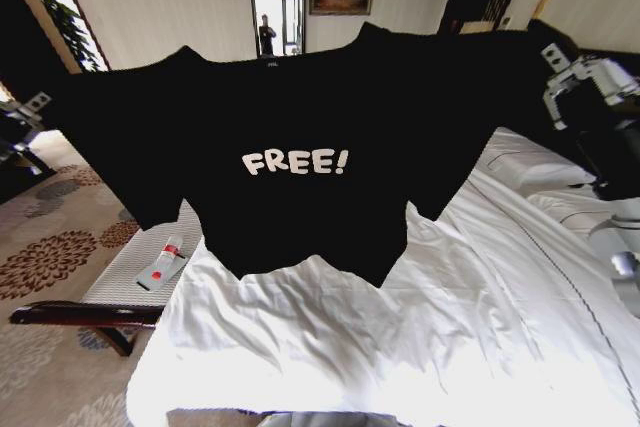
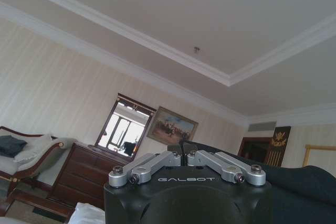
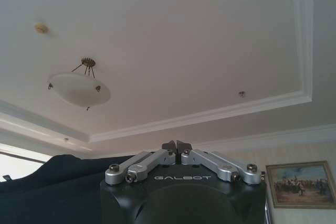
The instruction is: Fold the clothes on the bed.
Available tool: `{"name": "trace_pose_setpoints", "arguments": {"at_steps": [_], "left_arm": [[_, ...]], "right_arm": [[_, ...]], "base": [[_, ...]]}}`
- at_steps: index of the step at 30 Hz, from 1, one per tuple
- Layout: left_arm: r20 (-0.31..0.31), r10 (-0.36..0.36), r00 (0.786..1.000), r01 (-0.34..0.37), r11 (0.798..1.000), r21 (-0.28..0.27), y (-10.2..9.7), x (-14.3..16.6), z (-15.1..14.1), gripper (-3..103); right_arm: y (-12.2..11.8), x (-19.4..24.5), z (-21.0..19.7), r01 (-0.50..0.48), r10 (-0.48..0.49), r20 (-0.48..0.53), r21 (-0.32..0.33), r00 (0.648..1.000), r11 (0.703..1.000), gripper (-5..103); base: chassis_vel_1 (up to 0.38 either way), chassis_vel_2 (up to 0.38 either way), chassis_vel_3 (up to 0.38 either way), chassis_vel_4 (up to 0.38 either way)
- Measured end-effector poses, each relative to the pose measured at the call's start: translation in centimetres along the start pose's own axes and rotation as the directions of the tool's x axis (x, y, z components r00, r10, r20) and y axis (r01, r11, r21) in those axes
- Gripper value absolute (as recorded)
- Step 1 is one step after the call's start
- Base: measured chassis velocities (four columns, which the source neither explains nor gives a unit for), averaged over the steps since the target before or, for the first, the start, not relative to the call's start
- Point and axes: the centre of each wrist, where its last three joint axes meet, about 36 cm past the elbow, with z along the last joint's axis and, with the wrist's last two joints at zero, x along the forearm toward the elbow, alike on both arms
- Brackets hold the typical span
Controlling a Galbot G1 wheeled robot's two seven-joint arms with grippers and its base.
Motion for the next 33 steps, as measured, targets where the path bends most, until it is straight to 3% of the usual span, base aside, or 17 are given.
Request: {"name": "trace_pose_setpoints", "arguments": {"at_steps": [7,12,17,20,22,23,26,27,28,30,32,33], "left_arm": [[0.046,0.038,0.998,-0.036,0.999,-0.035,-1.6,1.0,-2.6,1],[0.083,0.084,0.993,-0.077,0.993,-0.095,-3.1,1.4,-4.3,1],[0.06,0.092,0.994,-0.086,0.992,-0.094,-3.2,1.0,-4.1,1],[-0.15,0.024,0.988,-0.033,0.998,-0.057,-1.1,-2.5,0.9,1],[-0.315,-0.016,0.949,-0.004,0.998,-0.062,-0.2,-4.5,5.5,1],[-0.315,-0.016,0.949,-0.004,0.998,-0.062,-0.2,-4.5,5.5,1],[-0.491,-0.022,0.871,-0.023,0.996,-0.086,-0.2,-6.2,11.6,1],[-0.529,-0.045,0.847,-0.013,0.994,-0.104,0.5,-6.8,13.4,1],[-0.529,-0.045,0.847,-0.013,0.994,-0.104,0.5,-6.8,13.4,1],[-0.579,-0.103,0.809,0.017,0.988,-0.152,2.2,-8.1,16.9,1],[-0.608,-0.158,0.778,0.049,0.98,-0.193,4.1,-9.2,20.0,1],[-0.608,-0.158,0.778,0.049,0.98,-0.193,4.1,-9.2,20.0,1]], "right_arm": [[-0.1,0.1,-2.2,0.001,-0.002,0.029,0.043,1.0,0.999,0],[1.2,-1.6,-6.2,0.066,-0.071,0.055,0.081,0.996,0.994,0],[1.5,-2.1,-6.6,0.054,-0.057,0.024,0.093,0.998,0.994,0],[0.6,-1.6,-1.5,-0.08,0.086,-0.18,0.041,0.98,0.996,0],[0.7,-0.8,2.9,-0.131,0.117,-0.342,-0.016,0.932,0.991,0],[0.7,-0.8,2.9,-0.131,0.117,-0.342,-0.016,0.932,0.991,0],[0.7,0.5,9.2,-0.205,0.12,-0.533,-0.103,0.838,0.973,0],[-0.1,1.1,11.4,-0.247,0.138,-0.588,-0.109,0.797,0.963,0],[-0.1,1.1,11.4,-0.247,0.138,-0.588,-0.109,0.797,0.963,0],[-1.1,2.6,15.9,-0.298,0.159,-0.667,-0.098,0.727,0.95,0],[-1.4,3.8,19.5,-0.306,0.151,-0.697,-0.103,0.701,0.946,0],[-1.4,3.8,19.5,-0.306,0.151,-0.697,-0.103,0.701,0.946,0]], "base": [[0.0,0.0,0.0,0.0],[0.0,0.0,0.0,0.0],[0.0,0.0,0.0,0.0],[0.0,0.0,0.0,0.0],[0.0,0.0,0.0,0.0],[0.0,0.0,0.0,0.0],[0.0,0.0,0.0,0.0],[0.0,0.0,0.0,0.0],[0.0,0.0,0.0,0.0],[0.0,0.0,0.0,0.0],[0.0,0.0,0.0,0.0],[0.0,0.0,0.0,0.0]]}}
